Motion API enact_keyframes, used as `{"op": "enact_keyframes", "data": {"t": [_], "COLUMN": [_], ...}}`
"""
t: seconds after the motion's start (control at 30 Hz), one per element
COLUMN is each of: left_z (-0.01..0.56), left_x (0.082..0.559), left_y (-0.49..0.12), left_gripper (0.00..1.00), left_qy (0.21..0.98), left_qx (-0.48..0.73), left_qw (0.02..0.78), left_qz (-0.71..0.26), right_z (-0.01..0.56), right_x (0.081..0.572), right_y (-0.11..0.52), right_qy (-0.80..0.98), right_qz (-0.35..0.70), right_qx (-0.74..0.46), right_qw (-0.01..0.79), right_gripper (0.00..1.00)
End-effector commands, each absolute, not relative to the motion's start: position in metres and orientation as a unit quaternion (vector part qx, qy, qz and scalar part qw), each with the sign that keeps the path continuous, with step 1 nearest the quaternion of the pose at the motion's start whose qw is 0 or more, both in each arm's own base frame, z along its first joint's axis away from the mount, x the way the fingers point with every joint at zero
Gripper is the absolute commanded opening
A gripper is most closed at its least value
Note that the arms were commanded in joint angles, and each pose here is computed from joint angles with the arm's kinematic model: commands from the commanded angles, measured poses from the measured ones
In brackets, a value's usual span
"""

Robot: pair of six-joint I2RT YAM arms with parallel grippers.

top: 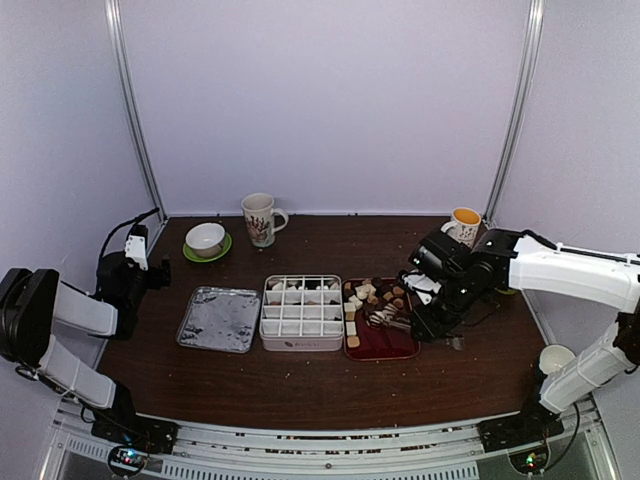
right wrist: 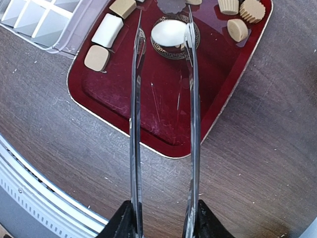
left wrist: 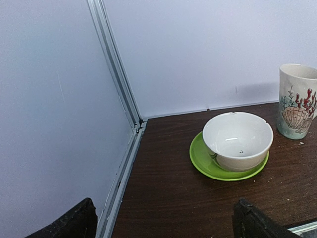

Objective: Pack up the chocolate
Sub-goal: Position the fake chocolate on the plate, then pick up the fake chocolate from the plate.

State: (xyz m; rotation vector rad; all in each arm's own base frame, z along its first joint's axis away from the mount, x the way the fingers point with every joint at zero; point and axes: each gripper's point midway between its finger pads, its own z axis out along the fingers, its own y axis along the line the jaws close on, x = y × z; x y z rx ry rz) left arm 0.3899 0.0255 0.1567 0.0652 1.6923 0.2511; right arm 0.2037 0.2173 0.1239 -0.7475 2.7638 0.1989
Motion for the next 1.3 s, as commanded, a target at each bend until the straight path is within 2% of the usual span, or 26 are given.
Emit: {"op": "enact_keyframes", "data": {"t": [0.0,0.63,0.9,1.27], "left_z": [0.165,0.165,0.165,0.165], "left_x": [0.391,0.391,0.391,0.391], "left_y": [0.027,0.027,0.027,0.027], "left_gripper": [0.98,0.98,0.98,0.98], "left_qy": [0.734,0.734,0.734,0.734], "left_qx": [0.023,0.023,0.023,0.023], "left_qw": [0.670,0.670,0.670,0.670], "left_qz": [0.109,0.108,0.109,0.108], "right_z": [0.126,0.114,0.113,0.142], "right_x": [0.211,0.223,0.219,0.212], "right_y": [0.231,0.209,0.210,0.225], "right_qy": [0.957,0.969,0.968,0.954], "right_qz": [0.091,0.043,0.051,0.112], "right_qx": [-0.237,-0.200,-0.209,-0.235], "right_qw": [0.140,0.141,0.133,0.151], "right_gripper": [0.40,0.40,0.26,0.20]}}
